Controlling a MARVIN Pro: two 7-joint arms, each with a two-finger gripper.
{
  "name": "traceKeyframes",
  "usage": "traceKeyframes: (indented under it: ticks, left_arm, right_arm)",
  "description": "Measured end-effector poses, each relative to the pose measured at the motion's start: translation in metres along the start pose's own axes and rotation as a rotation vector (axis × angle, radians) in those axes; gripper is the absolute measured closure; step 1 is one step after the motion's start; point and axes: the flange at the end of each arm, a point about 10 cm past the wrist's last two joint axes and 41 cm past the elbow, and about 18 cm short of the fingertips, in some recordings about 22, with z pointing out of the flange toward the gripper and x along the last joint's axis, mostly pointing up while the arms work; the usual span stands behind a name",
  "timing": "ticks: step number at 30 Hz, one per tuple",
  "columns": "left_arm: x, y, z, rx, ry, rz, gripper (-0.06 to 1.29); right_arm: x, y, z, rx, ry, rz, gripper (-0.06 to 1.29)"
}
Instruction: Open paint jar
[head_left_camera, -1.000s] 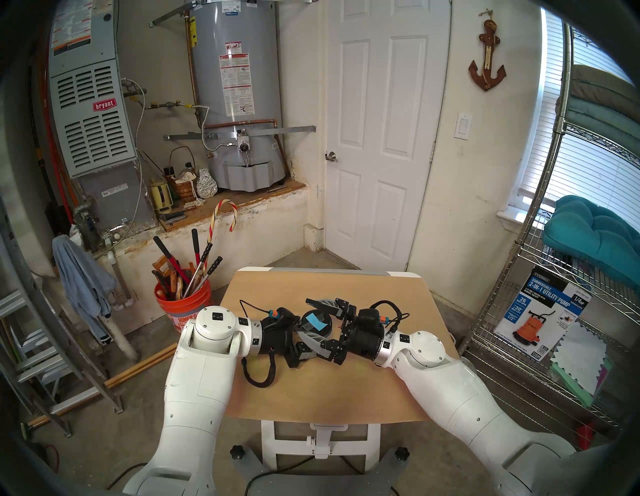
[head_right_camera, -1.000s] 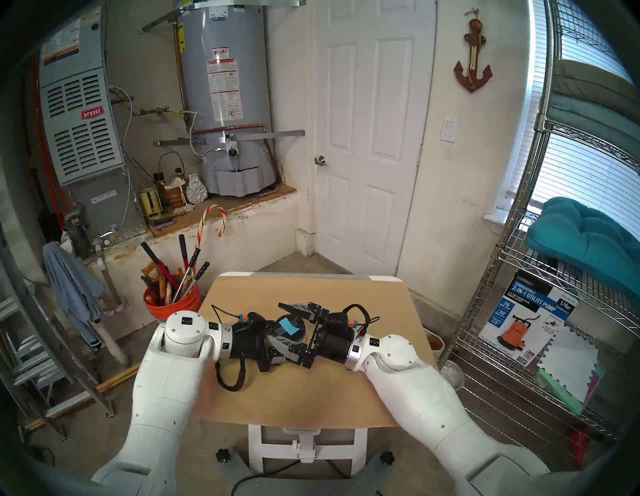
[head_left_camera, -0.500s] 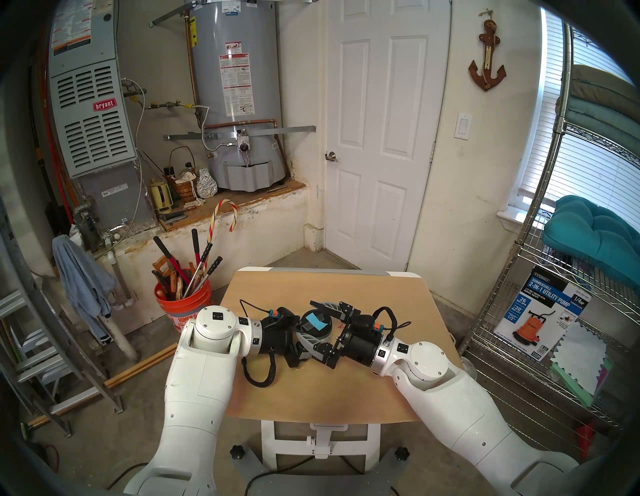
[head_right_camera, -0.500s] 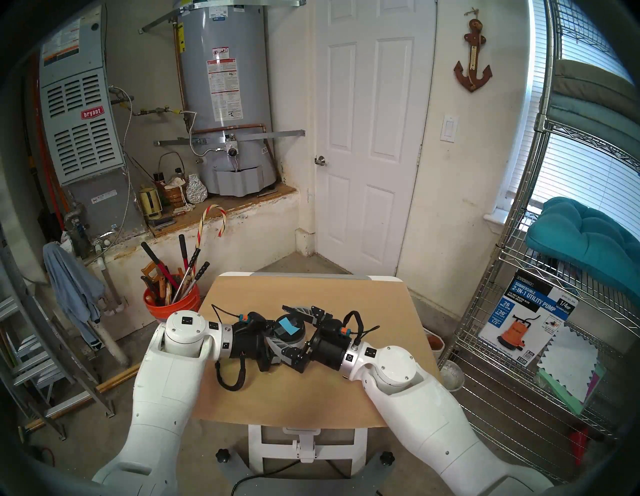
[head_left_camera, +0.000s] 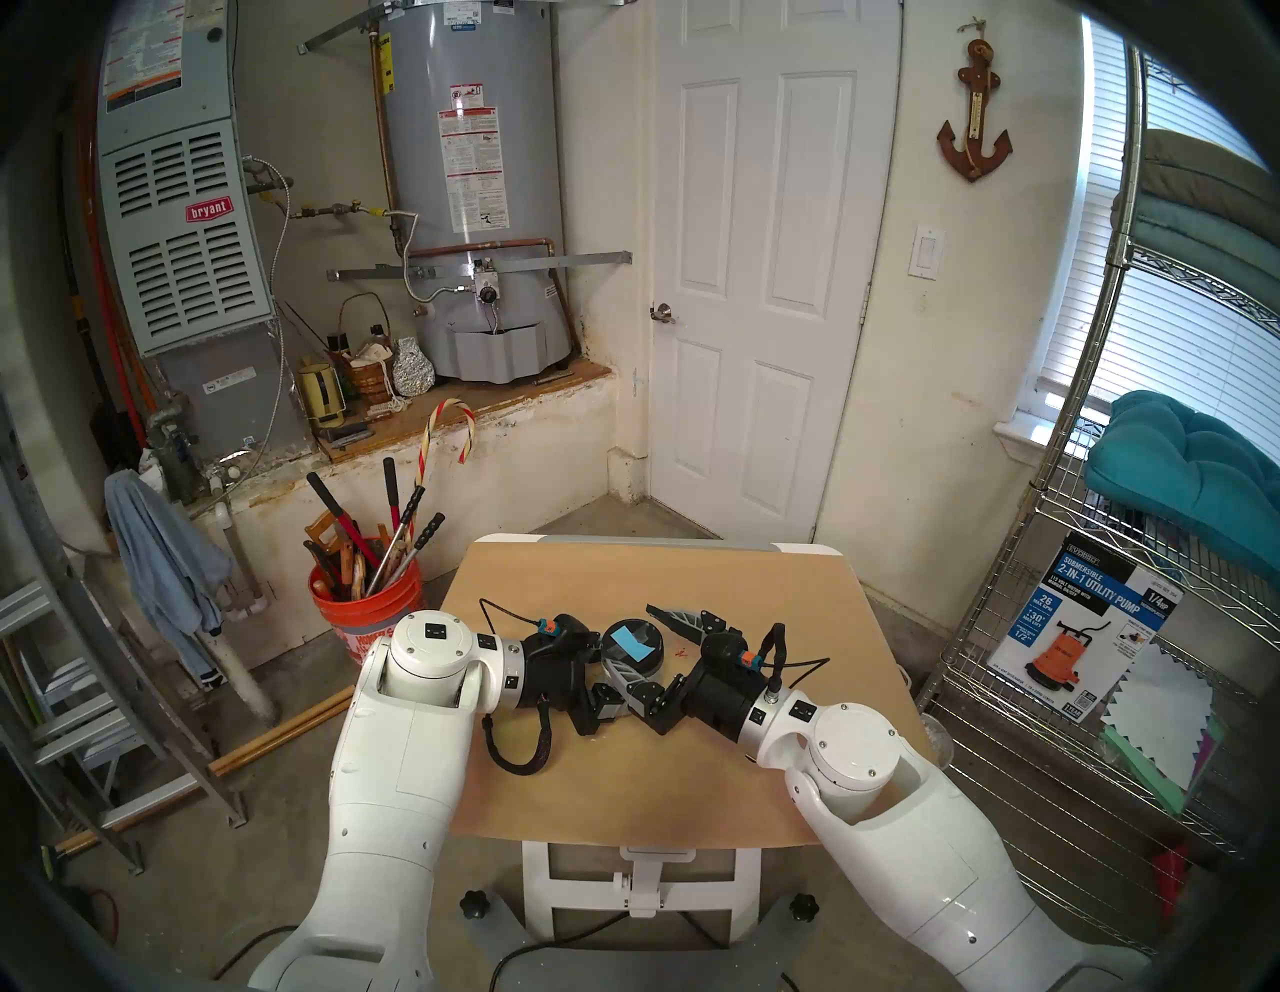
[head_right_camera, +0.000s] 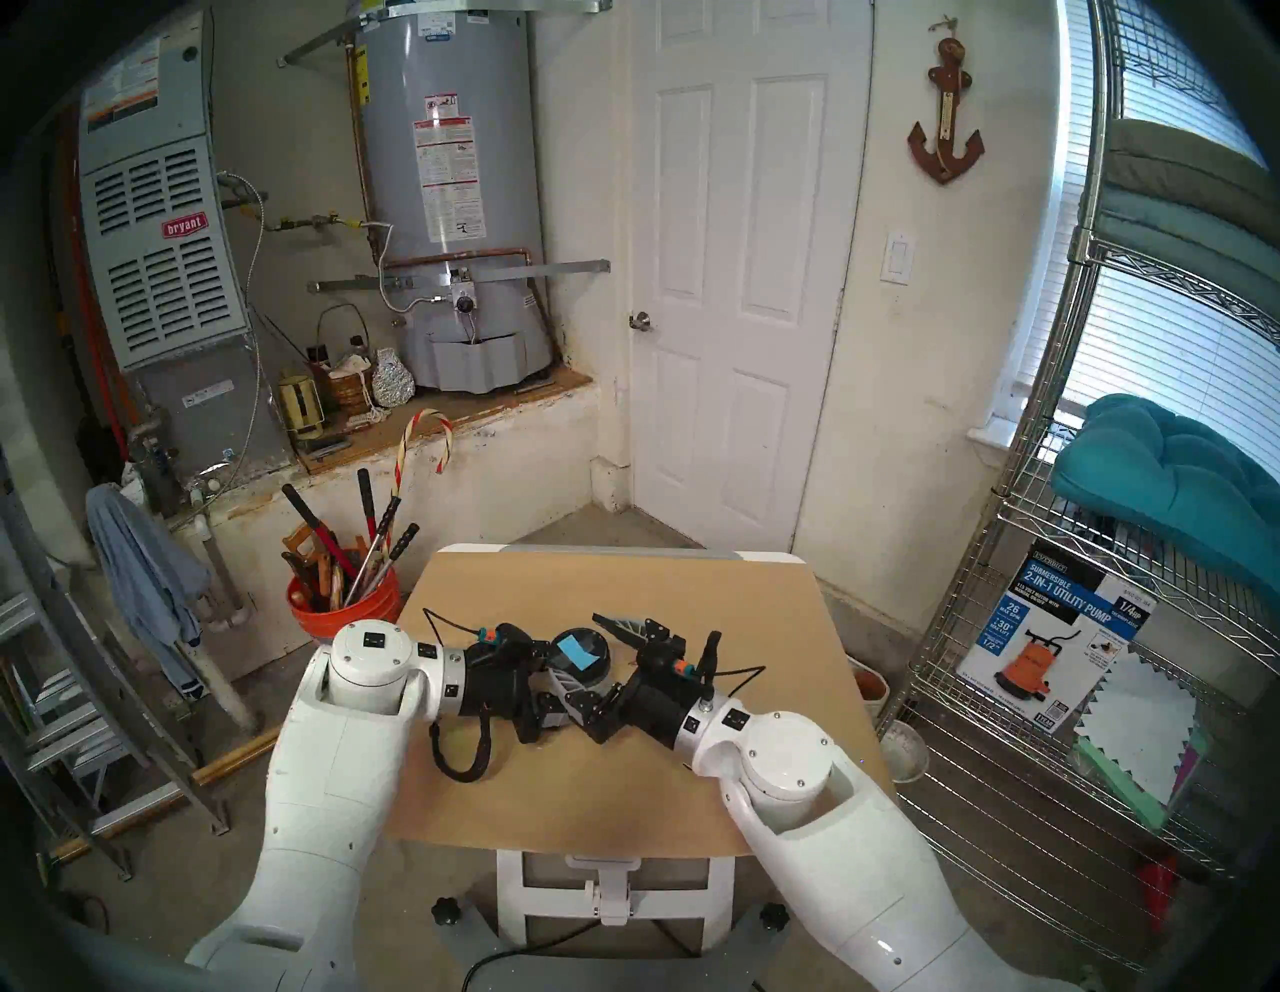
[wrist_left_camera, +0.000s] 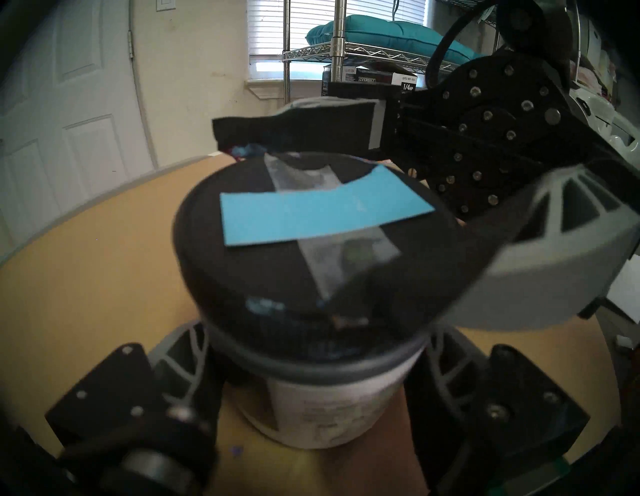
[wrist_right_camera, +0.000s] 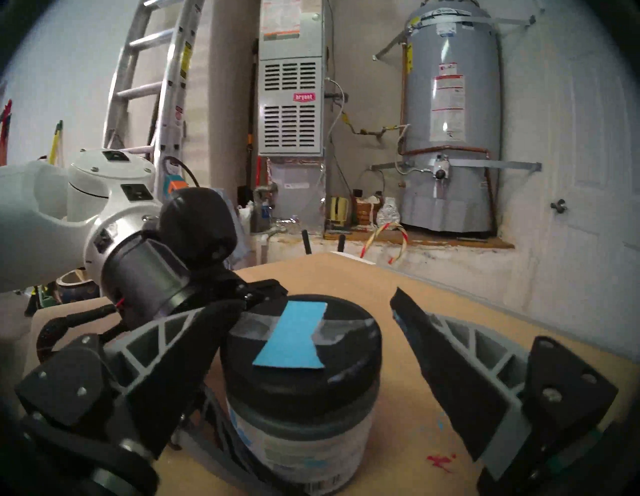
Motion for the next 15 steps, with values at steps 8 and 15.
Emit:
traceKeyframes:
  ticks: [8, 15]
  left_arm:
    - [0.000, 0.001, -0.001, -0.001, -0.001, -0.005, 0.46]
    - [-0.001, 0.001, -0.002, -0.005, 0.000, -0.009, 0.46]
  right_arm:
    - [0.007, -0.011, 0.000, -0.057, -0.053, 0.032, 0.01]
    - [0.009, -0.017, 0.000, -0.065, -0.072, 0.055, 0.01]
